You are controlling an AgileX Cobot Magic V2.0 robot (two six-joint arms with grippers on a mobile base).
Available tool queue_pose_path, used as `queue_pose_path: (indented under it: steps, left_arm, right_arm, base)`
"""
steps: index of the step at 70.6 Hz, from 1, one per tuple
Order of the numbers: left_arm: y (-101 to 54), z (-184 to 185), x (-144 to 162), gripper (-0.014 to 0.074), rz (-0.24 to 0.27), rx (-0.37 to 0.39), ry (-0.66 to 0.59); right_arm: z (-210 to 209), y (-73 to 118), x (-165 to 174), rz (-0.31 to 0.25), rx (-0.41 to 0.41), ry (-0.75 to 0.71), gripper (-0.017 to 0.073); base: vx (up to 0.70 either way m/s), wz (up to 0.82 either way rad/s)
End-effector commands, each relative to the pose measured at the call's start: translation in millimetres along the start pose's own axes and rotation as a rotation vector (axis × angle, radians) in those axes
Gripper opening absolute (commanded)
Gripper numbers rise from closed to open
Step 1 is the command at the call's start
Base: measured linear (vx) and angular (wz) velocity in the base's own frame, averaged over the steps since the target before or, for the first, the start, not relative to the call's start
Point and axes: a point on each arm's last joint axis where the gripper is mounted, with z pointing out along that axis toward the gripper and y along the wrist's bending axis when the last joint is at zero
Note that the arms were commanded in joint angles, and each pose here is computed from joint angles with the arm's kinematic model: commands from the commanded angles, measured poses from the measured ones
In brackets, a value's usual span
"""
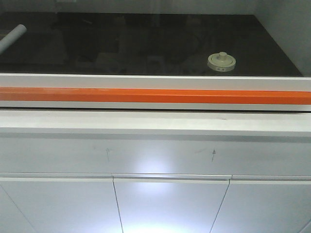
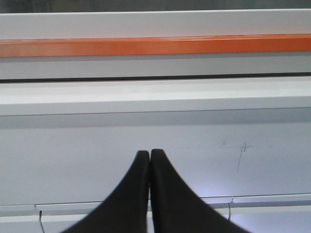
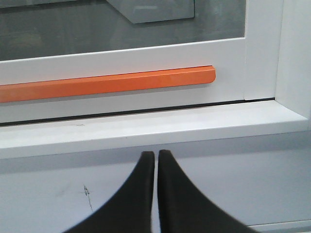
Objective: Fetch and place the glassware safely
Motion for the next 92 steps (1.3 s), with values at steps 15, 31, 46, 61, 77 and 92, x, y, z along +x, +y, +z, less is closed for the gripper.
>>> queue_pose_path:
  steps: [15,31,46,61,77,92]
  left_arm:
    - [0.0,1.0,2.1,-0.0007,-0.013,0.003,-0.055]
    - [0.0,1.0,2.1,-0.0007,-0.013,0.003,-0.055]
    - [0.0,1.0,2.1,-0.0007,-0.013,0.003,-0.055]
    - [0.0,1.0,2.1,-0.0007,-0.013,0.003,-0.055]
    - [0.0,1.0,1.9,-0.0007,-0.013,0.003,-0.056]
    - [0.1,0.9,0.7,-0.0007,-0.013,0.002,-0.07]
  right_arm:
    - [-0.2,0.9,-0.6,-0.013,-0.011,-0.064,-0.0001]
    - [-0.2,0.9,-0.6,-0.013,-0.011,-0.064,-0.0001]
    - [-0.2,0.9,-0.6,-0.013,-0.011,-0.064,-0.0001]
    - [-0.2,0.9,-0.6,-0.013,-0.011,-0.064,-0.0001]
    - [-0.2,0.9,-0.6,-0.013,-0.011,-0.064,-0.0001]
    - [-0.2,0.9,-0.7,-0.013,-0.011,-0.065,-0.0001]
  base:
    - [0.0,0.0]
    - [0.0,0.0]
    - [0.0,0.0]
    - [0.0,0.0]
    - [0.0,0.0]
    - [0.0,0.0]
